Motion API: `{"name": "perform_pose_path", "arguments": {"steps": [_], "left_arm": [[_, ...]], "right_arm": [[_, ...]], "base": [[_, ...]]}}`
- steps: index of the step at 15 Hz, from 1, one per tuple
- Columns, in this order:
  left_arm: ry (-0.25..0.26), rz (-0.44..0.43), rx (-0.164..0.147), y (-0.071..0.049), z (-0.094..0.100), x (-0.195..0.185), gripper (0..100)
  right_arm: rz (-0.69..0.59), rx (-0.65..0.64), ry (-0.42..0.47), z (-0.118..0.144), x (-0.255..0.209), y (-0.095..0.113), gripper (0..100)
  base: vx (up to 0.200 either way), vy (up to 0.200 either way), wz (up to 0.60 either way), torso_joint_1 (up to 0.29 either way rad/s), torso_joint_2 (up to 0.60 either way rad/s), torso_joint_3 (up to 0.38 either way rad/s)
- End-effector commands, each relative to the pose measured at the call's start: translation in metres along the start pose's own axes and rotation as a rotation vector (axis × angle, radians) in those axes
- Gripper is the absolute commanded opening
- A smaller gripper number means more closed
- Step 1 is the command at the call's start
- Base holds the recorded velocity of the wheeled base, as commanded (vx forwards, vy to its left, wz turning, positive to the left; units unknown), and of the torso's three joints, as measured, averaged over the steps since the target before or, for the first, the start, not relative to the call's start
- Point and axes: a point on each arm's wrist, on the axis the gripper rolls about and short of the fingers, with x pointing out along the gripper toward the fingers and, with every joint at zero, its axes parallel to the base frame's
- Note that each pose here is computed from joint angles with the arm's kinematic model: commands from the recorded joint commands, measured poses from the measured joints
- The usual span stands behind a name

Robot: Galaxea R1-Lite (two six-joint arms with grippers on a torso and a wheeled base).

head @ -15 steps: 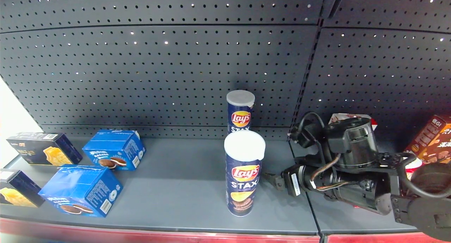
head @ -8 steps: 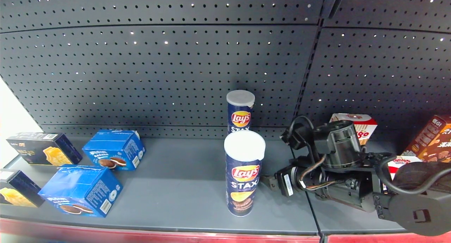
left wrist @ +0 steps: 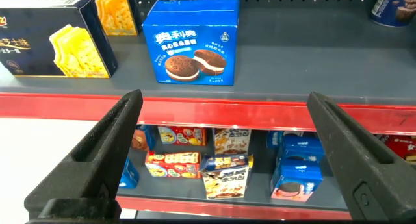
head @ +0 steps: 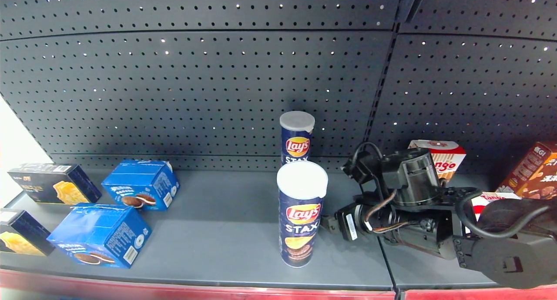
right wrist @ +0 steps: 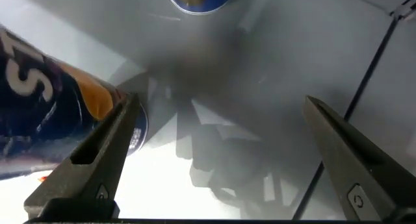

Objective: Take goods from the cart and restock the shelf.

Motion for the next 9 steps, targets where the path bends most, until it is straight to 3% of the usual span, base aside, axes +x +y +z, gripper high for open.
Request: {"name": "perform_pose_path", "arguments": {"steps": [1,9], "left_arm": [[0.0,0.002,0.0,0.0,0.0,0.0,100],[0.0,0.001,0.0,0.0,0.0,0.0,100]], "right_arm": [[0.0,0.001,-0.002,0.0008,0.0012,0.0003,100],[0.015,-0.008,0.005,-0.0029,-0.0023,0.0047,100]], "base": [[0.0,0.0,0.0,0.0,0.0,0.0],[0.0,0.0,0.0,0.0,0.0,0.0]]}}
